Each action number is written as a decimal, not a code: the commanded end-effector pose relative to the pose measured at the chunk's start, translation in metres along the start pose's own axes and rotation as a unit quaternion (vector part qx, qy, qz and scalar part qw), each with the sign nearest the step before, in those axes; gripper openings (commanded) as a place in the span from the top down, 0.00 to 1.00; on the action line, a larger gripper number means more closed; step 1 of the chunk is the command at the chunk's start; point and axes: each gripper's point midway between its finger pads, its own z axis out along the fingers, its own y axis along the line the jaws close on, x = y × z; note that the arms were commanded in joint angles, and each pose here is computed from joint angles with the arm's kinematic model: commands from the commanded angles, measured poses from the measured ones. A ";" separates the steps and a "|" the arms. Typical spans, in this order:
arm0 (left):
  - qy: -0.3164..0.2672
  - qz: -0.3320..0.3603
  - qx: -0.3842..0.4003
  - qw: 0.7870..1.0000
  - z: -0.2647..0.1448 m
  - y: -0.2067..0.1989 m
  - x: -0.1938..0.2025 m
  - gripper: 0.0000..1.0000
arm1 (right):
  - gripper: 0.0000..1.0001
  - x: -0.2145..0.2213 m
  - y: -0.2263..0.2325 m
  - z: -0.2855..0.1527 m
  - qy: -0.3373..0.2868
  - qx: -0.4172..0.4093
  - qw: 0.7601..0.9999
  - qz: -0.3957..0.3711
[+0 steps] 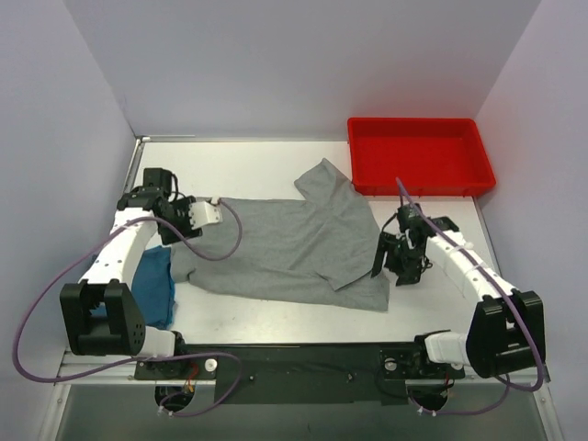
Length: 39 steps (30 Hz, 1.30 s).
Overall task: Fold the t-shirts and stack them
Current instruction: Fold the flattened tshirt in 1/3 of the way
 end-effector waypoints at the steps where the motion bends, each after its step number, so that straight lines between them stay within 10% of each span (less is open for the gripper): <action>1: -0.042 0.050 0.166 0.984 -0.004 -0.094 -0.001 0.38 | 0.38 0.064 0.009 0.034 0.080 -0.042 0.991 0.095; 5: -0.038 0.043 0.164 0.985 0.007 -0.103 0.001 0.34 | 0.42 0.079 0.009 0.054 0.106 -0.048 0.988 0.104; 8: -0.034 0.046 0.168 0.984 0.006 -0.107 0.002 0.34 | 0.88 0.084 -0.001 0.059 0.118 -0.029 0.986 0.114; 10: -0.029 0.056 0.175 0.983 0.003 -0.111 0.003 0.34 | 1.00 0.080 -0.016 0.055 0.106 -0.005 0.986 0.127; 25: -0.022 0.081 0.245 0.966 -0.004 -0.215 -0.023 0.31 | 1.00 0.047 -0.070 0.033 0.061 0.036 0.980 0.185; 39: -0.001 0.016 0.145 0.989 0.037 -0.215 -0.014 0.38 | 1.00 0.039 -0.071 0.033 0.055 0.034 0.980 0.186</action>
